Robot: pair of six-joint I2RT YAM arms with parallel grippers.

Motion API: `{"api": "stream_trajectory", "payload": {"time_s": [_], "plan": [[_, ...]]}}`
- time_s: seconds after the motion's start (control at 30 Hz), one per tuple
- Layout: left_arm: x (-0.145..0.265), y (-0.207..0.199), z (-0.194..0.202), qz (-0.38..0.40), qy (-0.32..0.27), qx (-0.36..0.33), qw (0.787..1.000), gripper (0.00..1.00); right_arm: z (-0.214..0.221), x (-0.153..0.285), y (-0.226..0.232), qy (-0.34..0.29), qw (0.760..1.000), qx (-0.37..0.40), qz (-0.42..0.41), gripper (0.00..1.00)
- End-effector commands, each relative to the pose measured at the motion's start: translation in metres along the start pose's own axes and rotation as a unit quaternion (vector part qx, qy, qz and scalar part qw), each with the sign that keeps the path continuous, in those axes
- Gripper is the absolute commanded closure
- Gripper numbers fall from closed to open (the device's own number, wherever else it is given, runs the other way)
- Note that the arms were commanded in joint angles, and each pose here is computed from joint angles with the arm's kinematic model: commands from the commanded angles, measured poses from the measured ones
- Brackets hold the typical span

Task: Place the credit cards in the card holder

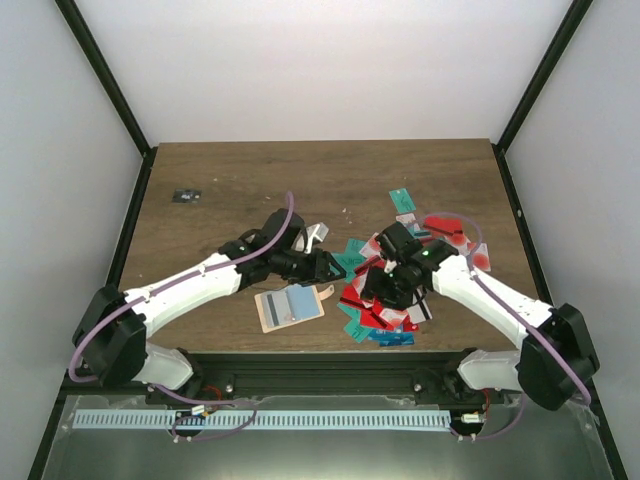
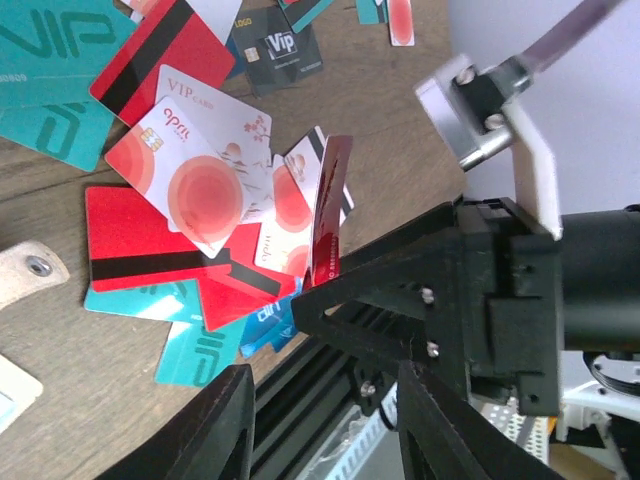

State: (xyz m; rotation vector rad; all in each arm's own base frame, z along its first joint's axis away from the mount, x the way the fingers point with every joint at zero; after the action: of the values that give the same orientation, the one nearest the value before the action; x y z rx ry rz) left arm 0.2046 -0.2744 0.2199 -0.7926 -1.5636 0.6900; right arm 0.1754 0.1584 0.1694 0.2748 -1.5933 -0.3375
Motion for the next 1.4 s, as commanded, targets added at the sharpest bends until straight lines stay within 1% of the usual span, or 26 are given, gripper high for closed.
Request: {"api": "stream_trajectory", "payload": {"time_s": [0.0,0.23,0.47,0.67,0.87,0.9,1.0,1.07,1.1,1.17,1.23,1.27,1.37], "plan": [[0.009,-0.014,-0.003,0.034,-0.002,-0.003,0.999,0.58,-0.01,0.027,0.032,-0.028,0.994,0.06,-0.085,0.48],[0.012,-0.015,-0.011,0.03,-0.018,0.018,0.999,0.57,-0.01,0.045,0.053,-0.039,0.983,0.116,-0.134,0.48],[0.011,-0.024,-0.02,0.041,-0.026,0.015,0.999,0.57,-0.004,0.051,0.062,-0.038,0.976,0.147,-0.158,0.48],[0.006,-0.022,-0.022,0.038,-0.026,0.019,0.999,0.62,-0.003,0.056,0.064,-0.04,0.973,0.158,-0.162,0.48],[-0.01,-0.023,-0.019,0.028,-0.012,0.02,0.999,0.75,-0.004,0.059,0.065,-0.043,0.972,0.166,-0.16,0.48],[-0.012,-0.023,-0.019,0.027,-0.01,0.019,0.999,0.79,-0.004,0.059,0.066,-0.045,0.972,0.166,-0.159,0.48],[-0.016,-0.024,-0.02,0.022,-0.011,0.017,1.0,0.95,-0.006,0.061,0.067,-0.049,0.972,0.168,-0.154,0.48],[-0.017,-0.024,-0.021,0.019,-0.017,0.017,1.0,0.96,-0.007,0.062,0.068,-0.052,0.972,0.168,-0.153,0.47],[-0.017,-0.024,-0.022,0.018,-0.019,0.016,1.0,0.96,-0.008,0.062,0.067,-0.052,0.973,0.167,-0.151,0.44],[-0.016,-0.024,-0.024,0.012,-0.026,0.014,0.999,0.96,-0.009,0.06,0.067,-0.054,0.974,0.165,-0.143,0.25],[-0.013,-0.021,-0.026,-0.006,-0.032,0.013,0.999,0.96,-0.011,0.054,0.063,-0.052,0.978,0.16,-0.126,0.1],[-0.01,-0.017,-0.026,-0.018,-0.032,0.016,0.999,0.96,-0.012,0.051,0.062,-0.05,0.978,0.162,-0.121,0.06],[0.001,0.002,-0.022,-0.047,-0.032,0.03,0.998,0.96,-0.013,0.039,0.06,-0.043,0.976,0.174,-0.126,0.04]]}}
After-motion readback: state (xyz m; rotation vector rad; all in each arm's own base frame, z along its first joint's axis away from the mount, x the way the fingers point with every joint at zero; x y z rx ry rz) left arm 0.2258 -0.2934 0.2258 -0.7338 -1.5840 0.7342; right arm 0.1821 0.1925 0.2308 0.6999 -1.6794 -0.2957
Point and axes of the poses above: each gripper's point midway between its finger pads, its own x axis back along the fingers, its own y axis along the line the jaws close on, z = x × y, the point moved 8 cm from there along x, back along the fingers, and after that the axes turned 8 degrees about x, right-handed, at the moved point
